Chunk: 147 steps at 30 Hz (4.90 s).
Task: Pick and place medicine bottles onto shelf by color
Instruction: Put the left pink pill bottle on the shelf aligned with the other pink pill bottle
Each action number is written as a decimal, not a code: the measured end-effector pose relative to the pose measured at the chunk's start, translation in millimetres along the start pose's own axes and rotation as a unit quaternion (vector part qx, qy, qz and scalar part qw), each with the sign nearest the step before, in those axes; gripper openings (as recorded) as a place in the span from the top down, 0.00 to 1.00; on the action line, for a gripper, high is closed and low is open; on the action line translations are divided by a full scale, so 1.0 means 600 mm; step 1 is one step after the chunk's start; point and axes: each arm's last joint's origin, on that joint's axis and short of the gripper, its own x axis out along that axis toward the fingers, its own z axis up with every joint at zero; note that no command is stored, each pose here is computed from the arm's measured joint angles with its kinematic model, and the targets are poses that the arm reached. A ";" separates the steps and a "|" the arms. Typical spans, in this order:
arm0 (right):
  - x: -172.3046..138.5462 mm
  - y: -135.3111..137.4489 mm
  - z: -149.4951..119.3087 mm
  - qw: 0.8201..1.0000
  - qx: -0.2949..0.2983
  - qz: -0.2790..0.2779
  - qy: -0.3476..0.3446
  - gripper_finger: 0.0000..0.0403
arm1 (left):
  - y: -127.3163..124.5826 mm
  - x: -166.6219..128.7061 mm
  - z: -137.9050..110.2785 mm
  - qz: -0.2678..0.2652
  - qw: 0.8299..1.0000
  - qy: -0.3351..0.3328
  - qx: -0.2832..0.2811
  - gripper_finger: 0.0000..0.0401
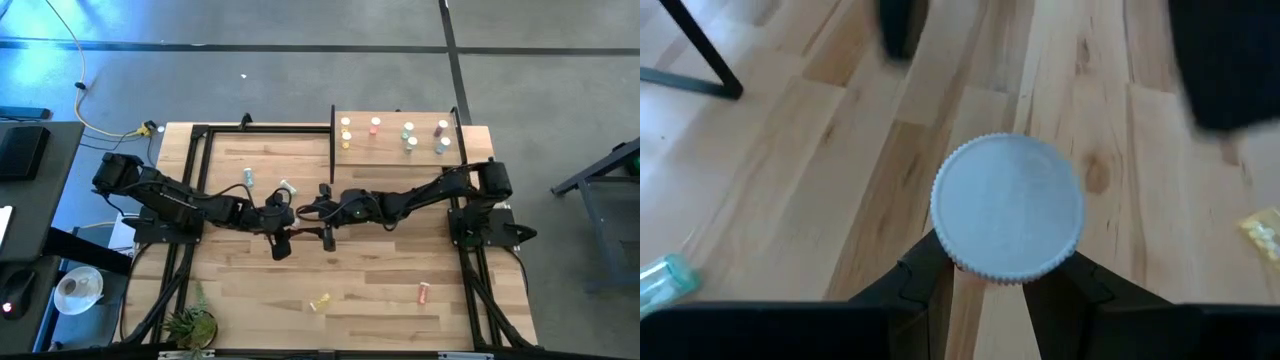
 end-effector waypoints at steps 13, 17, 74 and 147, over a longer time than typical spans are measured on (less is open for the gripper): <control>0.006 -0.002 -0.005 1.000 0.014 -0.002 -0.006 0.47 | -0.003 0.000 0.011 -0.006 0.999 -0.033 0.018 0.77; 0.006 -0.003 -0.005 1.000 0.014 -0.003 -0.006 0.47 | -0.004 -0.001 0.013 -0.007 0.999 -0.041 0.026 0.77; -0.094 -0.028 0.091 0.996 0.007 -0.089 0.008 0.73 | 0.001 -0.016 0.034 0.022 0.992 -0.097 0.072 0.46; -0.222 -0.134 -0.068 0.809 0.122 -0.571 -0.066 0.73 | 0.002 -0.020 0.036 0.026 0.991 -0.101 0.084 0.48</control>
